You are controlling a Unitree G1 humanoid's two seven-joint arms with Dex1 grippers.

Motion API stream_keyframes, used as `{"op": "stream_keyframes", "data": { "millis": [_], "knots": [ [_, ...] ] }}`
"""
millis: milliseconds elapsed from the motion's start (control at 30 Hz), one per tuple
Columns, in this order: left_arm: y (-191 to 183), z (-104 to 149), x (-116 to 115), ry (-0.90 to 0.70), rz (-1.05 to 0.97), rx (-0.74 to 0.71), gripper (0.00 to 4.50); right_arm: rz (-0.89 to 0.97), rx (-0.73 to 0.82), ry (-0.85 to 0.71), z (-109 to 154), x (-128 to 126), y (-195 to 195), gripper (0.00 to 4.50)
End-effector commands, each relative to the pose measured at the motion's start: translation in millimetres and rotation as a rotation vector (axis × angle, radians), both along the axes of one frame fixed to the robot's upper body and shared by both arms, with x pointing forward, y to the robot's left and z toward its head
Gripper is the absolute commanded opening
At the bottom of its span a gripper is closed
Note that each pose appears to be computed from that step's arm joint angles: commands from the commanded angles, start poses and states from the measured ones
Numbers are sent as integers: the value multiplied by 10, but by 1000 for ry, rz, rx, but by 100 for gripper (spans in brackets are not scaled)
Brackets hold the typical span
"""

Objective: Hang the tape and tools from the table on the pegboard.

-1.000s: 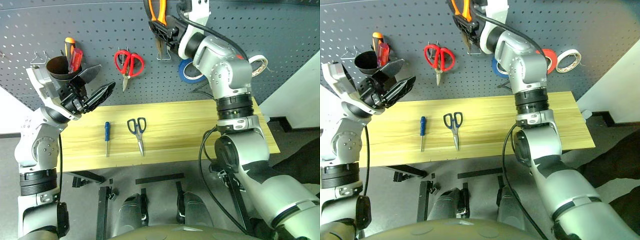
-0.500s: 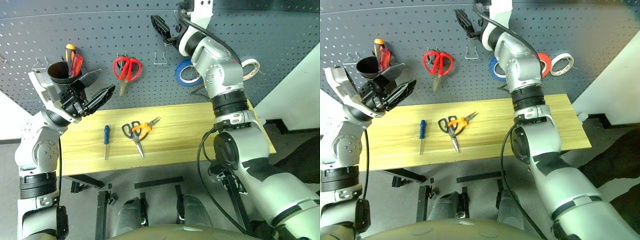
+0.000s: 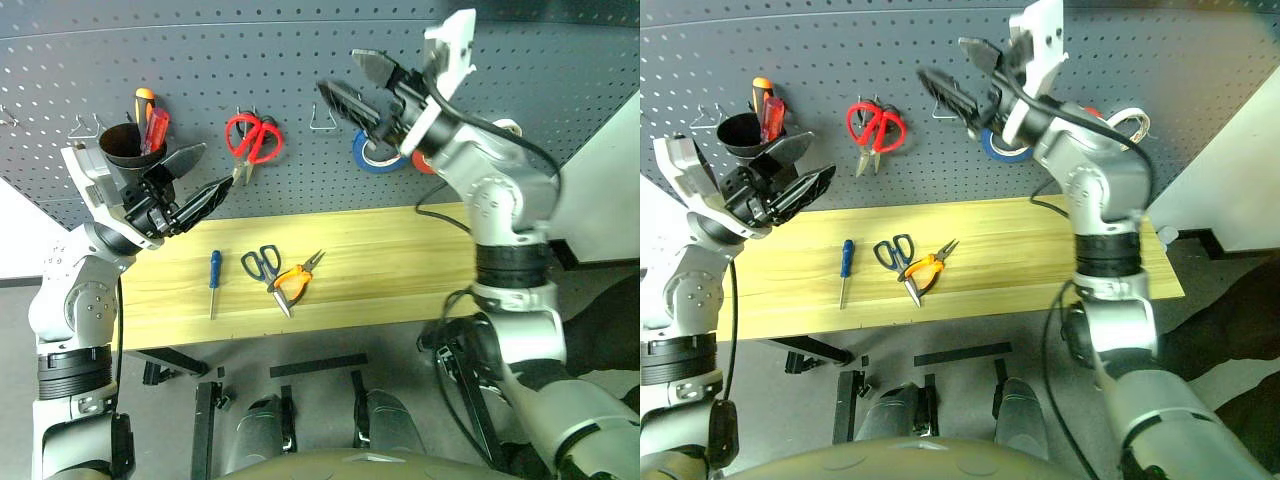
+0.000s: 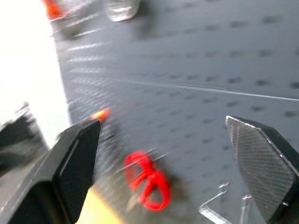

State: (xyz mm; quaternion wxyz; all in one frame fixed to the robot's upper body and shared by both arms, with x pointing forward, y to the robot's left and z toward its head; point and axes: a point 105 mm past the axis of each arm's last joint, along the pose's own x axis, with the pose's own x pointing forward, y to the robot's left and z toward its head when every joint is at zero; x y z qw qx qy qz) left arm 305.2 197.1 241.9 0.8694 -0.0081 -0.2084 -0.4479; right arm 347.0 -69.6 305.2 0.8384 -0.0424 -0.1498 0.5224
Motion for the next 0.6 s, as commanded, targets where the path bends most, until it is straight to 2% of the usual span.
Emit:
{"op": "stream_keyframes", "data": {
  "millis": [33,167,267,600],
  "knots": [
    [-10,-73,-59,24,-31,74,384,129,-174,-31,-135,-225,30,448],
    [-13,-245,-93,89,-56,154,384,128,-463,-45,-559,-172,-63,448],
    [8,-379,-123,154,-68,210,384,132,-601,-75,-769,-105,-89,448],
    [85,-757,-189,267,-41,338,384,207,-809,-127,-1200,71,22,448]
  ]
}}
